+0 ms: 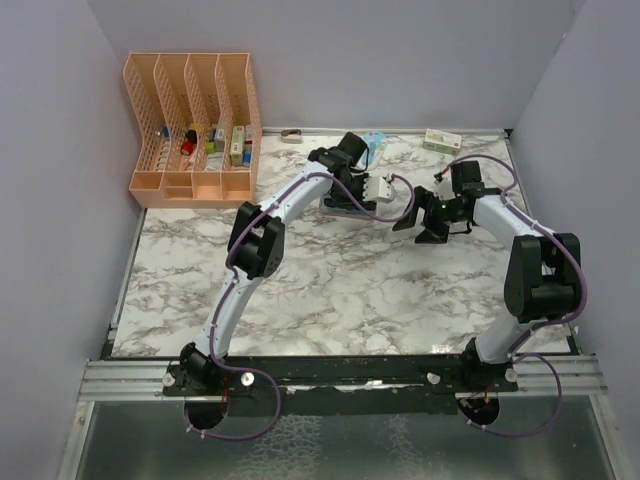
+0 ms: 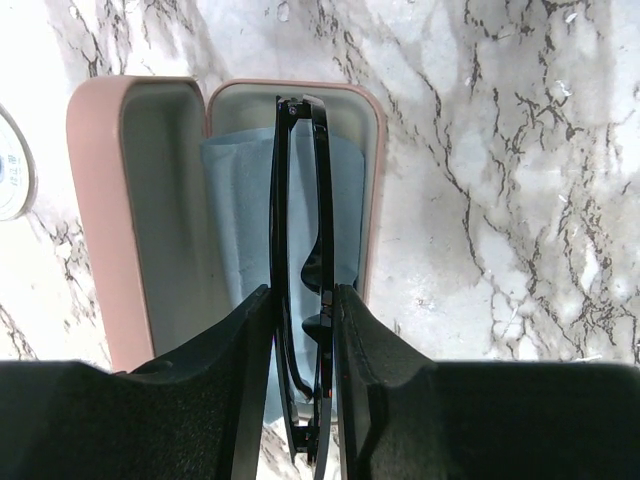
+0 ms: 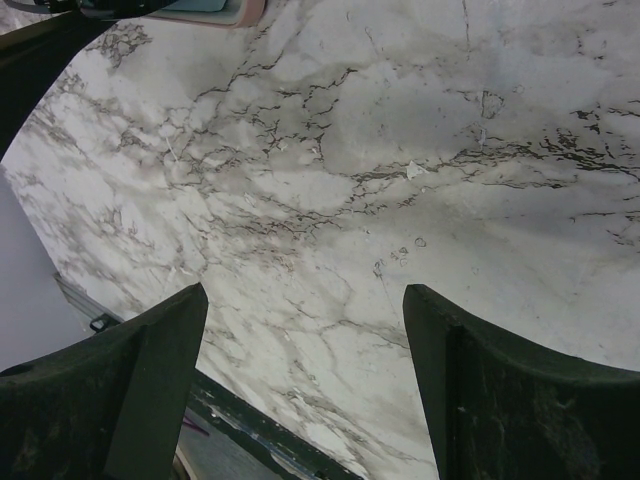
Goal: Organize the sunglasses
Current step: Pick up the sunglasses from the sunglasses case, then place the sunglasses in the sunglasses case.
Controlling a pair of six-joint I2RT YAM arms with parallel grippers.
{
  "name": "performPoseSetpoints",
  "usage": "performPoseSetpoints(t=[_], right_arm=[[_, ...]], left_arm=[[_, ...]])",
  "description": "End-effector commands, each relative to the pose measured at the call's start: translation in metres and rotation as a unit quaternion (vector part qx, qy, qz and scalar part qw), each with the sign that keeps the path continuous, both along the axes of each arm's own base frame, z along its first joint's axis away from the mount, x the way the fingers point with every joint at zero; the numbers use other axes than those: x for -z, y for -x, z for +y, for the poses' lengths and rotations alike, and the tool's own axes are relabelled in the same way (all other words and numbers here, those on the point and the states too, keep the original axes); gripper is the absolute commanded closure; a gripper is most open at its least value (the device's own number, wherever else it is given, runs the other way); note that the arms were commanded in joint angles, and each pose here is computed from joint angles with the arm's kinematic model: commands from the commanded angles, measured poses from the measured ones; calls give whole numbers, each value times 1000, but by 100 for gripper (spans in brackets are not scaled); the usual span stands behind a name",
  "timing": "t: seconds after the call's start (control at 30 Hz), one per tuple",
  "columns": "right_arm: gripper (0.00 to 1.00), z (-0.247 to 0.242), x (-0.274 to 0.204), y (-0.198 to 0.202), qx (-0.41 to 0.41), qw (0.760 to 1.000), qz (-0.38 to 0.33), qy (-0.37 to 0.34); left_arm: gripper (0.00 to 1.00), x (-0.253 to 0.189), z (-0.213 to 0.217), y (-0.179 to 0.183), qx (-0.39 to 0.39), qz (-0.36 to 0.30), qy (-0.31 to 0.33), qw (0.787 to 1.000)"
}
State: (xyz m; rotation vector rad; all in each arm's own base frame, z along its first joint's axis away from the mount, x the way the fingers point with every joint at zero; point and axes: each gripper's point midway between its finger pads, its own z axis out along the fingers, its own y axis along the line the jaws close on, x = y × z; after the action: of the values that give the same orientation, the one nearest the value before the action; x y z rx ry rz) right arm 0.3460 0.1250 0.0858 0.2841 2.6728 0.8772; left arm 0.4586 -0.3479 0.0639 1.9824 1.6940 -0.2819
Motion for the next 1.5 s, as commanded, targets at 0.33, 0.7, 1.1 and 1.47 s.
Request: performPoseSetpoints(t=[0.33, 0.7, 1.1, 1.47], right_arm=[[20, 3, -6, -5, 2, 1000, -14, -23], [20, 6, -6, -5, 0, 999, -12, -31], [20, 6, -4, -4, 0, 999, -9, -30], [20, 5, -3, -3, 0, 1000, -7, -29]], left_arm=[[100, -35, -8, 20, 29, 19, 27, 999], [100, -16, -3, 24, 45, 34, 5, 998], [100, -4, -2, 23, 43, 41, 2, 998], [100, 8, 0, 23, 43, 50, -4, 998]])
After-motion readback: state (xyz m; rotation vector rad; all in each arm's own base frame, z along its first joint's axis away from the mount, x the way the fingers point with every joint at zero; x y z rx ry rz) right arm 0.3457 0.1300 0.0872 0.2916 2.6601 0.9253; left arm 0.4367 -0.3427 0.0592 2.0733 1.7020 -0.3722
